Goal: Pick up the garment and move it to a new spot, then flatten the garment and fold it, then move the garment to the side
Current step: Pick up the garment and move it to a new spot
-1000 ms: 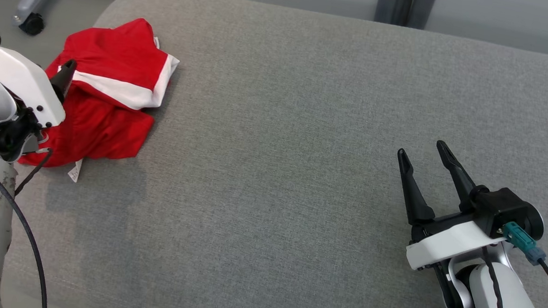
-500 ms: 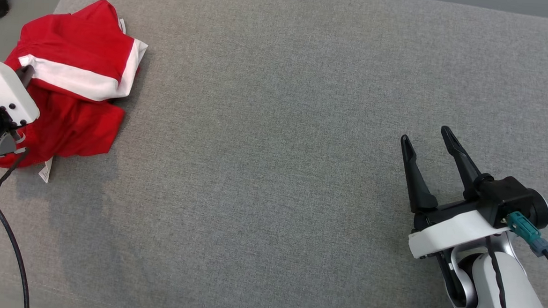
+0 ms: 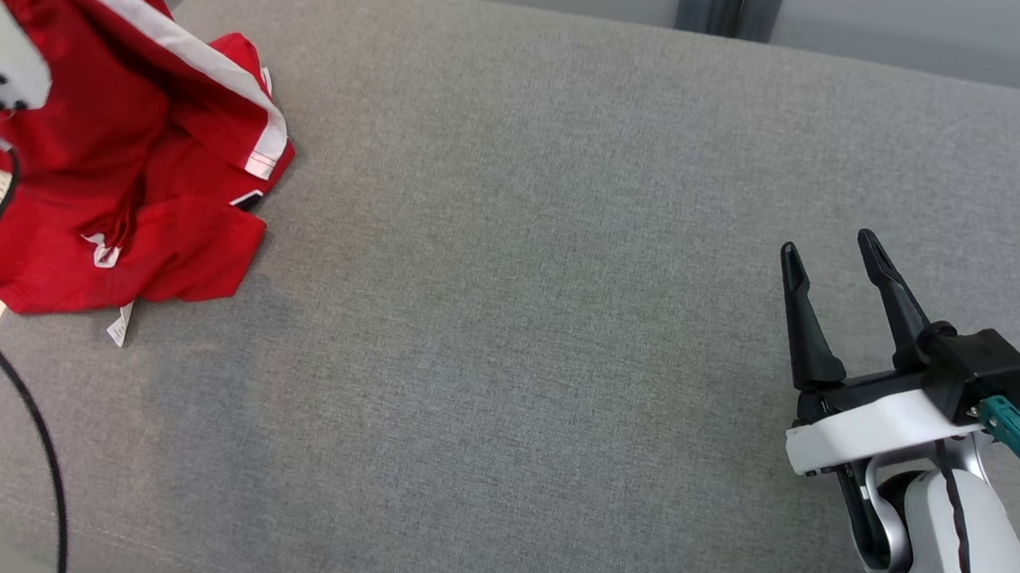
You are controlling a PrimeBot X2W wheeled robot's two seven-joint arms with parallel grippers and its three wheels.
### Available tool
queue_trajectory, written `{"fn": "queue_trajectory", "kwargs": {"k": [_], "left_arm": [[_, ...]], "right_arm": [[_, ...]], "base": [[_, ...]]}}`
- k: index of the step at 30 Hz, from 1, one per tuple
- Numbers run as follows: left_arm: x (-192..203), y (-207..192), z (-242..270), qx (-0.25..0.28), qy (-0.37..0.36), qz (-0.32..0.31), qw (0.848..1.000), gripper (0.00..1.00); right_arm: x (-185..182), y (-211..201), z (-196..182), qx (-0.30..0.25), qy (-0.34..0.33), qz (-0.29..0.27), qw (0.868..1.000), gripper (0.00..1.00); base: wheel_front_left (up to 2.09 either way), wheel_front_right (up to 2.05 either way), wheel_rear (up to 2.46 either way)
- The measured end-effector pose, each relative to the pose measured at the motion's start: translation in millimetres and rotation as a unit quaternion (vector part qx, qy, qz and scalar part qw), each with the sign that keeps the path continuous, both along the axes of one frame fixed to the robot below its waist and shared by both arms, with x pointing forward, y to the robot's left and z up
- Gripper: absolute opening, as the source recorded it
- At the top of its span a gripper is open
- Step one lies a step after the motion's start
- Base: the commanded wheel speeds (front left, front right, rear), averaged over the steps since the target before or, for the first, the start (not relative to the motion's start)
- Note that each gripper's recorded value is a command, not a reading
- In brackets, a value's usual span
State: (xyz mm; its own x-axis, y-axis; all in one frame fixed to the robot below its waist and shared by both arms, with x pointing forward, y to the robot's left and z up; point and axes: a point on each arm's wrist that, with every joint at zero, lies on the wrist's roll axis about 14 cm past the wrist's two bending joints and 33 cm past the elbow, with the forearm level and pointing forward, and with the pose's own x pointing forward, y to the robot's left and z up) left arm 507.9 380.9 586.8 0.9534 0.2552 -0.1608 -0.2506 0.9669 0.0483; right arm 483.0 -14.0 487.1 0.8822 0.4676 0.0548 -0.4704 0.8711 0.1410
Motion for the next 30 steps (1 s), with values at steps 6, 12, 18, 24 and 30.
{"fn": "queue_trajectory", "kwargs": {"k": [6, 12, 18, 24, 30], "left_arm": [[6, -77, 13, 0.024, -0.035, -0.101, 0.994, 0.00], [-20, -205, -46, -0.011, 0.015, -0.251, 0.968, 0.00], [-54, -300, -80, -0.042, 0.058, -0.361, 0.930, 0.00], [-77, -367, -91, -0.042, 0.079, -0.448, 0.890, 0.00], [-99, -443, -86, -0.042, 0.069, -0.548, 0.832, 0.00]], "right_arm": [[-8, -12, 13, 0.007, -0.012, -0.015, 1.000, 1.00], [-16, -35, 18, 0.008, -0.013, -0.043, 0.999, 1.00], [-19, -64, 21, 0.010, -0.016, -0.080, 0.997, 1.00], [-24, -92, 18, 0.010, -0.013, -0.117, 0.993, 1.00], [-29, -135, 19, 0.010, -0.018, -0.174, 0.985, 1.00]], "base": [[0.00, 0.00, 0.00], [0.00, 0.00, 0.00], [0.00, 0.00, 0.00], [0.00, 0.00, 0.00], [0.00, 0.00, 0.00]]}}
